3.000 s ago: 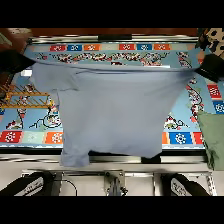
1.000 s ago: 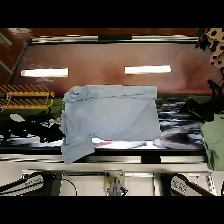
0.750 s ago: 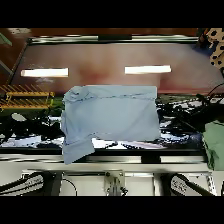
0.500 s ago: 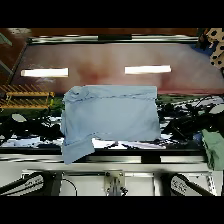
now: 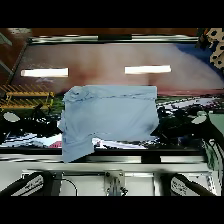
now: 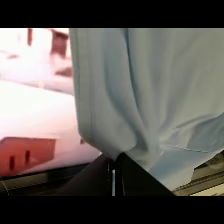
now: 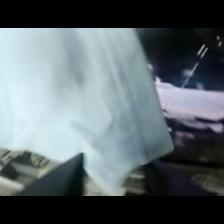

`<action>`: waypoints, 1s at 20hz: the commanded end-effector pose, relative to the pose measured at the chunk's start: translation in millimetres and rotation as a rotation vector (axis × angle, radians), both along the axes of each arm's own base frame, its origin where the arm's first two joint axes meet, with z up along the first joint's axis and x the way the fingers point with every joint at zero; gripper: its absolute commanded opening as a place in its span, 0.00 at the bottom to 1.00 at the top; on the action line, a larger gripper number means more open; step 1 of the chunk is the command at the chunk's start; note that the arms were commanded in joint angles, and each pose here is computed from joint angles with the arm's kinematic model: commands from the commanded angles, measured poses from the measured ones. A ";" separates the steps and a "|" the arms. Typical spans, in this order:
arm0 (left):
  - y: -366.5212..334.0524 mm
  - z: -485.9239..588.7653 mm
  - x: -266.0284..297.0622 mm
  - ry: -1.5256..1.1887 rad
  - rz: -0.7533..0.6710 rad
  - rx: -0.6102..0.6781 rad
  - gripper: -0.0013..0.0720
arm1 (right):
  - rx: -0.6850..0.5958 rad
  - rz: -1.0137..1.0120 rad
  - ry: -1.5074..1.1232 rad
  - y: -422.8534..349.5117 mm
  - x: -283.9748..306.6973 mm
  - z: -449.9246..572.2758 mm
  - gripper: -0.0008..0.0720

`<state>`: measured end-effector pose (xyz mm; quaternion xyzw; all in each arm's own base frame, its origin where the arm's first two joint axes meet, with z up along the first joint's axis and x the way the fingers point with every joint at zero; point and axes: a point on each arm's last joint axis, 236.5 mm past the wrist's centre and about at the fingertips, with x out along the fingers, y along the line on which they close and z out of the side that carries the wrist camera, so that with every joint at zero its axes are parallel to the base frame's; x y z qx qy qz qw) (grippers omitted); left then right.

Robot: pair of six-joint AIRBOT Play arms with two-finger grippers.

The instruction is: Fold the shirts.

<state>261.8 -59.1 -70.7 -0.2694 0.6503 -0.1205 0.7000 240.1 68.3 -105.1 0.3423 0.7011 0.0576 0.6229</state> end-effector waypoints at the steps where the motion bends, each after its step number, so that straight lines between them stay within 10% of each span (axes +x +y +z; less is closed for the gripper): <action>1: 3.4 16.8 16.2 -0.053 -0.005 0.009 0.05 | -0.067 -0.055 -0.053 6.3 21.1 -8.5 0.10; 5: 12.9 106.7 72.9 -0.273 -0.055 0.045 0.05 | -0.035 0.250 -0.333 15.8 51.7 76.4 0.08; 9: 3.0 343.8 112.0 -0.887 -0.056 0.108 0.05 | -0.334 0.340 -0.966 -8.4 104.3 310.9 0.08; 14: -24.9 616.4 -16.2 -1.652 0.025 0.240 0.05 | -0.576 0.051 -1.785 -8.8 14.3 621.0 0.08; 20: -43.5 662.5 -111.0 -1.820 0.085 0.235 0.05 | -0.562 -0.003 -1.841 1.6 -60.4 653.7 0.08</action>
